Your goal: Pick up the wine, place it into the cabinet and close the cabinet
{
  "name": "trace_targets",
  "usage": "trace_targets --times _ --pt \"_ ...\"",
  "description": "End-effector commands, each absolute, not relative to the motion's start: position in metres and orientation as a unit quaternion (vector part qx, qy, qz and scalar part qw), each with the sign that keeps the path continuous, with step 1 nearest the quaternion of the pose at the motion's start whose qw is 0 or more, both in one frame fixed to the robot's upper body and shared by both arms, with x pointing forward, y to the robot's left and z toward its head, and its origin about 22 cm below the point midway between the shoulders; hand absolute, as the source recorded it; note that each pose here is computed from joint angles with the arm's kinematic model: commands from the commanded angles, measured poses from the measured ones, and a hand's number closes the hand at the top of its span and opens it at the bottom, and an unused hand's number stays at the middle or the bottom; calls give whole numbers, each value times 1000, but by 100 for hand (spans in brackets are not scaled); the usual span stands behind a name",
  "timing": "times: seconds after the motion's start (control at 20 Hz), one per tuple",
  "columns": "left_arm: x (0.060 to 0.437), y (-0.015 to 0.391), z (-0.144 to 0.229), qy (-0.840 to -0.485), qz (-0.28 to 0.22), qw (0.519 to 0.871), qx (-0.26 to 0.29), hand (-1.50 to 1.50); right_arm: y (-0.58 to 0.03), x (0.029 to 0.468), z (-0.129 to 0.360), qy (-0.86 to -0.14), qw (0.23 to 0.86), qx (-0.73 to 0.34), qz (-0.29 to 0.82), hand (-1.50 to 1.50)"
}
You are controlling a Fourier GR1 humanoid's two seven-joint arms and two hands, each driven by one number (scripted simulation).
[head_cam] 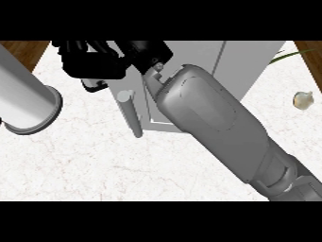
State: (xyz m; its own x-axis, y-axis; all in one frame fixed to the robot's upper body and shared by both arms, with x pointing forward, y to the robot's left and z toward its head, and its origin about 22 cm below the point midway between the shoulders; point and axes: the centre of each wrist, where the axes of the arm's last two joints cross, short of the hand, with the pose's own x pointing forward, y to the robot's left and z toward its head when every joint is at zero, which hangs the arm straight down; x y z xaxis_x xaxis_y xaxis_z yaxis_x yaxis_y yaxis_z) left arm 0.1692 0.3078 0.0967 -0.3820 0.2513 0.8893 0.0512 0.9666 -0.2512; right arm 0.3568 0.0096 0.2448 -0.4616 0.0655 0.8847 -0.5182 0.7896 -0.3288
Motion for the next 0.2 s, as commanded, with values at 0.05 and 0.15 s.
trace_targets --times 0.05,0.15 --pt "168 305 99 -821 85 556 -97 -150 -29 400 236 -793 549 53 259 150" --pt "178 307 99 -825 94 549 -96 -150 -43 406 234 -796 542 64 260 150"
